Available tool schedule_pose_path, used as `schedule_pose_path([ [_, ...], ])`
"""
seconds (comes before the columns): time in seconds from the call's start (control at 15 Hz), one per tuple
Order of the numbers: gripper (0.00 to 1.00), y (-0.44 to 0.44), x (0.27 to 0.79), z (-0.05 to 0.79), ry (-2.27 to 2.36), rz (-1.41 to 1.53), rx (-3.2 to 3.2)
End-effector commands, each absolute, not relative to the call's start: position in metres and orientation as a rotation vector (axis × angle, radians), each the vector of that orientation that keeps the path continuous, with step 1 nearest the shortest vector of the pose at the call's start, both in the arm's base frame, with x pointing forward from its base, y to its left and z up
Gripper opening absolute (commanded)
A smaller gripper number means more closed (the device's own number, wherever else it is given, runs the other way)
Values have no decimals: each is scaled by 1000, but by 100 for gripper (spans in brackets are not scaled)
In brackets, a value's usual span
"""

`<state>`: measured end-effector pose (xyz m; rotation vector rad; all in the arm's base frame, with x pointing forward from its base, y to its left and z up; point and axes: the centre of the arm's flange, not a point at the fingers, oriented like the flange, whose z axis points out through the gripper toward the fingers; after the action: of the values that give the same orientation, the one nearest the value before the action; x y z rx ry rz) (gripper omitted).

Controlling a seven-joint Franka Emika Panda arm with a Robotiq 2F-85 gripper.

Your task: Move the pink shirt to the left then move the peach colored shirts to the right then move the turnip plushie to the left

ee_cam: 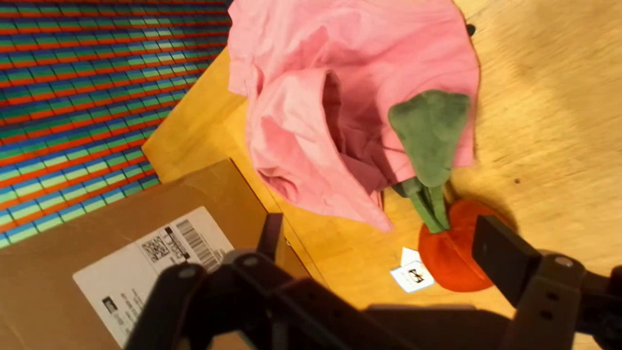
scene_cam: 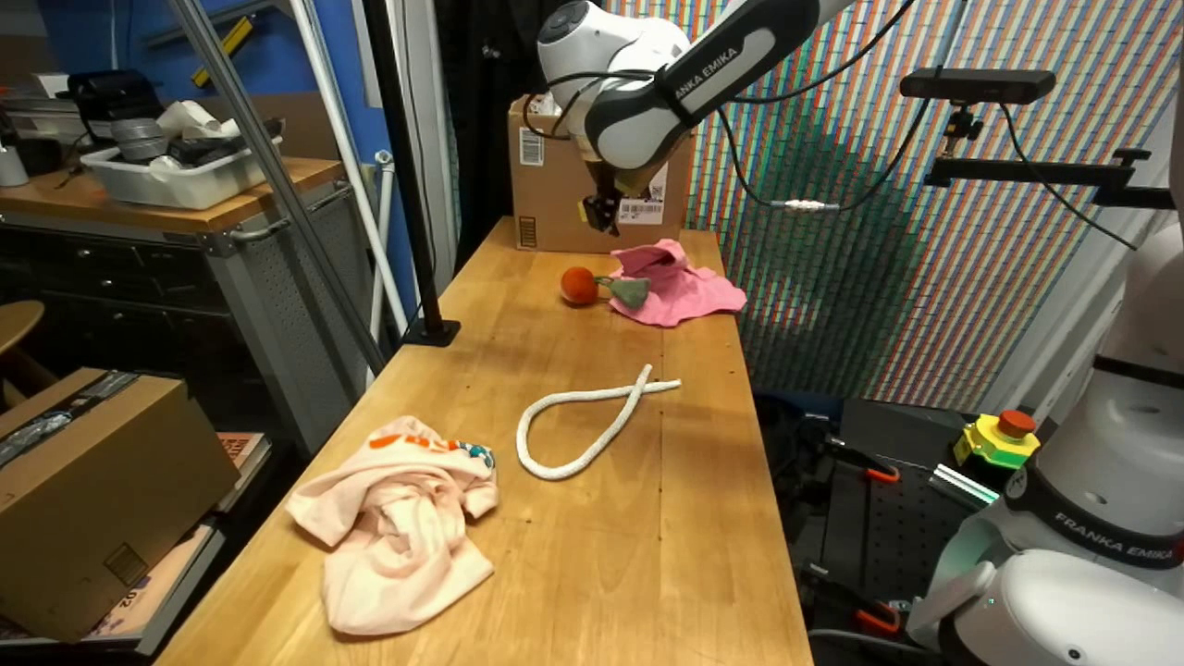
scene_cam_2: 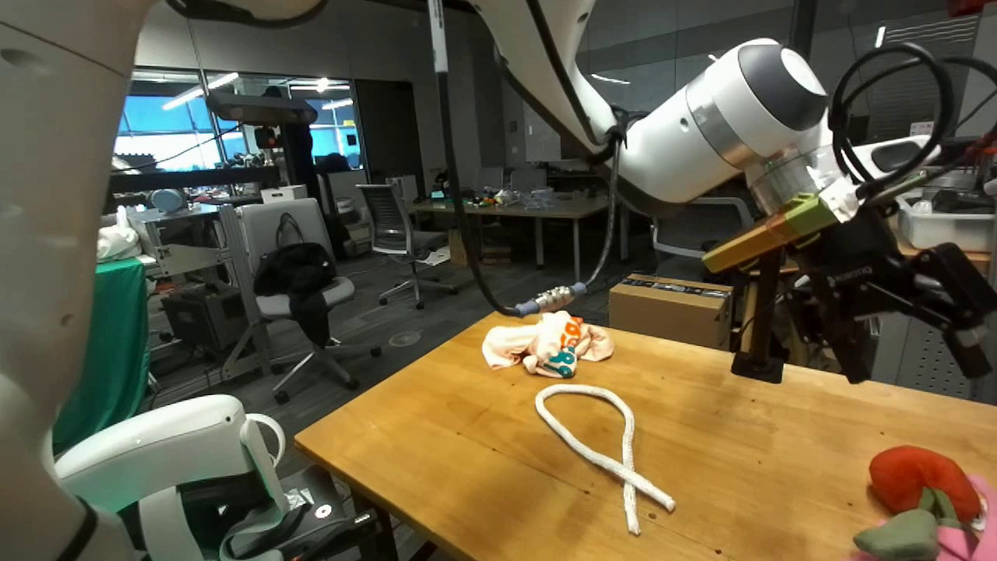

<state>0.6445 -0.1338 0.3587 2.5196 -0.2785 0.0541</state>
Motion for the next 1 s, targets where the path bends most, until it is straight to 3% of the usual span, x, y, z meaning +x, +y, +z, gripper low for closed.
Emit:
schedule_pose_path([
  [0.0, 100, -112, 632, 388, -50, 41, 2630],
  [0.93, 100, -154, 655, 384, 626, -313, 2832],
])
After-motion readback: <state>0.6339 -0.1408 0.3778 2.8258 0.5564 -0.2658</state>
